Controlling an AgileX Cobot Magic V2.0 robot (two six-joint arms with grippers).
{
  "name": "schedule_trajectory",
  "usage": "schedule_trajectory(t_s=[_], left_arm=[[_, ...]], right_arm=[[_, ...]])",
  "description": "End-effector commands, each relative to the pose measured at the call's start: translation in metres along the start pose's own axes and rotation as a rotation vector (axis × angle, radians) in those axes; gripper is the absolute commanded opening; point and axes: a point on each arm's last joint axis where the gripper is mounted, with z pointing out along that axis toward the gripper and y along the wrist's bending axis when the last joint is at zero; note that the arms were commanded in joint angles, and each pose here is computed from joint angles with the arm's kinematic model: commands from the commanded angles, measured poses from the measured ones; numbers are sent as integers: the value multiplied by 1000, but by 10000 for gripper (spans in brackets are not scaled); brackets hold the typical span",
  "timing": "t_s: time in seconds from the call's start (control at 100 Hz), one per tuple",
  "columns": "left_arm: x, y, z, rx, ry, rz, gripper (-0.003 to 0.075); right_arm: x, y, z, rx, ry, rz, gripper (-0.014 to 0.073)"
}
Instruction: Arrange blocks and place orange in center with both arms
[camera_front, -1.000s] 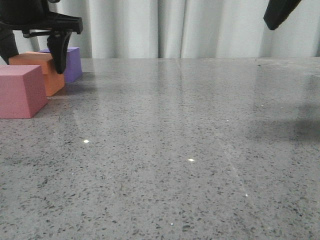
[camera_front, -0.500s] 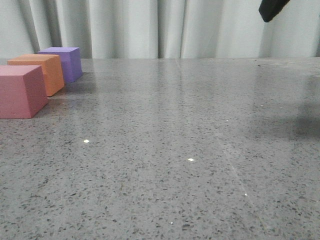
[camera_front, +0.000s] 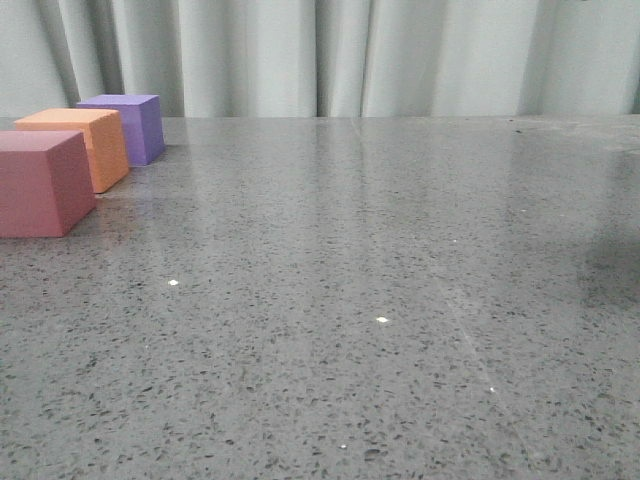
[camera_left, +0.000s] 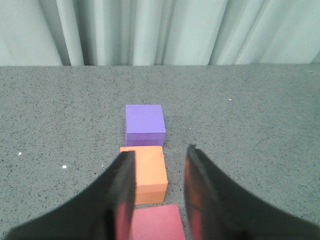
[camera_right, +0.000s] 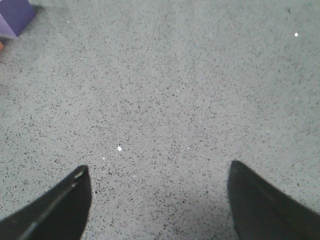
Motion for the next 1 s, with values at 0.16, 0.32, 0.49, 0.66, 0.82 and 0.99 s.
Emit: schedule_trajectory(t_s=[0.16,0.32,0.49,0.66,0.82,0.99], left_arm=[[42,10,-30,70,-165,16,-18],[77,18,-40,94,-196,10,-19],[104,25,-52,124,-267,6,-19],[124,30,-63,145,-326,4,-19],[133,33,-68,150,-349,3,-19],[133,33,-68,150,-349,3,-19]], right_arm=[[13,-6,-27,-41,-185,-46,1],[30,-10,-37,-59,-232,-45,-117],[48,-15,-48,-77,-290,-46,-117],[61,-17,-59,-112,-385,-46,-120],[63,-18,-67,-122,-424,-43,-120],[63,-19,-66,-120,-421,-43,-120]])
